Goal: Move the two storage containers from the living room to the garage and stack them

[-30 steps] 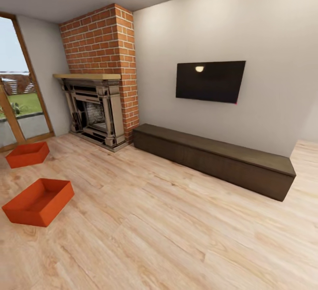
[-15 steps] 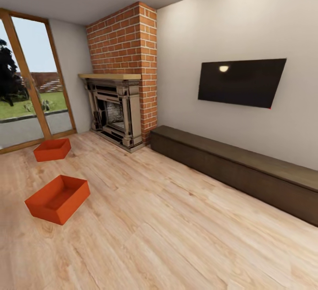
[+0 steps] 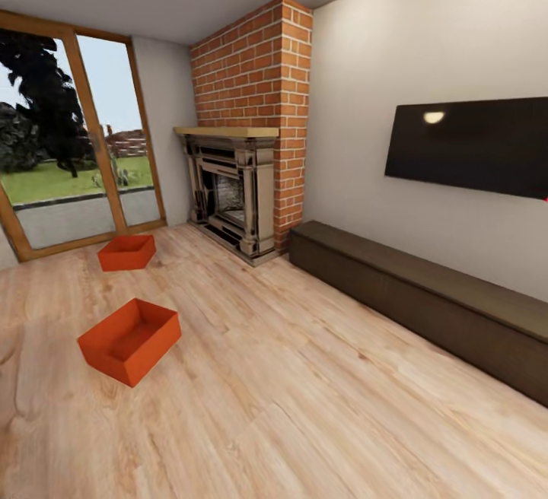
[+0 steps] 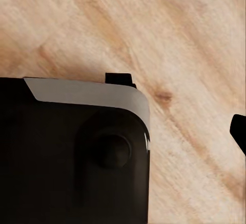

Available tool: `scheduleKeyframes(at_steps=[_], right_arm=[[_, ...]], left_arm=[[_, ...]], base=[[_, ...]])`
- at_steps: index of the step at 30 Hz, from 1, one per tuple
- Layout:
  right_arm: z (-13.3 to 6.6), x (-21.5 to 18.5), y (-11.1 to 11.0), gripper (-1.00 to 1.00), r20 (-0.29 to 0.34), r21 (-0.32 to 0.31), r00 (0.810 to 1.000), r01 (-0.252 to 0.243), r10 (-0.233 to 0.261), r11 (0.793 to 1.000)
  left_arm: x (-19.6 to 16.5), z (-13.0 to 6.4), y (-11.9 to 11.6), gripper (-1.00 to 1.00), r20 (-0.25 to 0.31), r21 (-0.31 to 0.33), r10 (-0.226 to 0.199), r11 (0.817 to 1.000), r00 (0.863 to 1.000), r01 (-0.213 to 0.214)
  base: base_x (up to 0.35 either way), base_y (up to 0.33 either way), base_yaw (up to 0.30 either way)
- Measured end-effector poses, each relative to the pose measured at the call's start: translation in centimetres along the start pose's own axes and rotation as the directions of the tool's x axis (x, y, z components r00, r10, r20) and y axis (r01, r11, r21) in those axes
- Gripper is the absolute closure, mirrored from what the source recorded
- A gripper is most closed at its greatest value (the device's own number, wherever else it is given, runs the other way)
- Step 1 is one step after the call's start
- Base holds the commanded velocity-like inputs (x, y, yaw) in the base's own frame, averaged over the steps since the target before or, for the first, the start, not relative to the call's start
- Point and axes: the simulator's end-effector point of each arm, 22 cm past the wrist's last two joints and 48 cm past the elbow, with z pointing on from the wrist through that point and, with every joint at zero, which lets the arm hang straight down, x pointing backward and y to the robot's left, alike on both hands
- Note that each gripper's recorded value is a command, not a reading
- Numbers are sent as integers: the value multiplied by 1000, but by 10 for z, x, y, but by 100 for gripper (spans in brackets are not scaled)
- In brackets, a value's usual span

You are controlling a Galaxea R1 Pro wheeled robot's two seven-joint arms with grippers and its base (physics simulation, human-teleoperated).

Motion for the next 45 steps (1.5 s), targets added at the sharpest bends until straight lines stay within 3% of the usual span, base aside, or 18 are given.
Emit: scheduleKeyframes(at_steps=[36, 45], right_arm=[[0, -1, -1, -100, 3, 2, 1000, 0, 0, 1000], [0, -1, -2, -100, 4, 1, 1000, 14, -14, 1000]], left_arm=[[0, 0, -2, -100, 0, 3, 9, 1000, 1000, -9], [0, 0, -2, -100, -1, 3, 12, 1000, 1000, -12]], base=[[323, -38, 268], [323, -76, 78]])
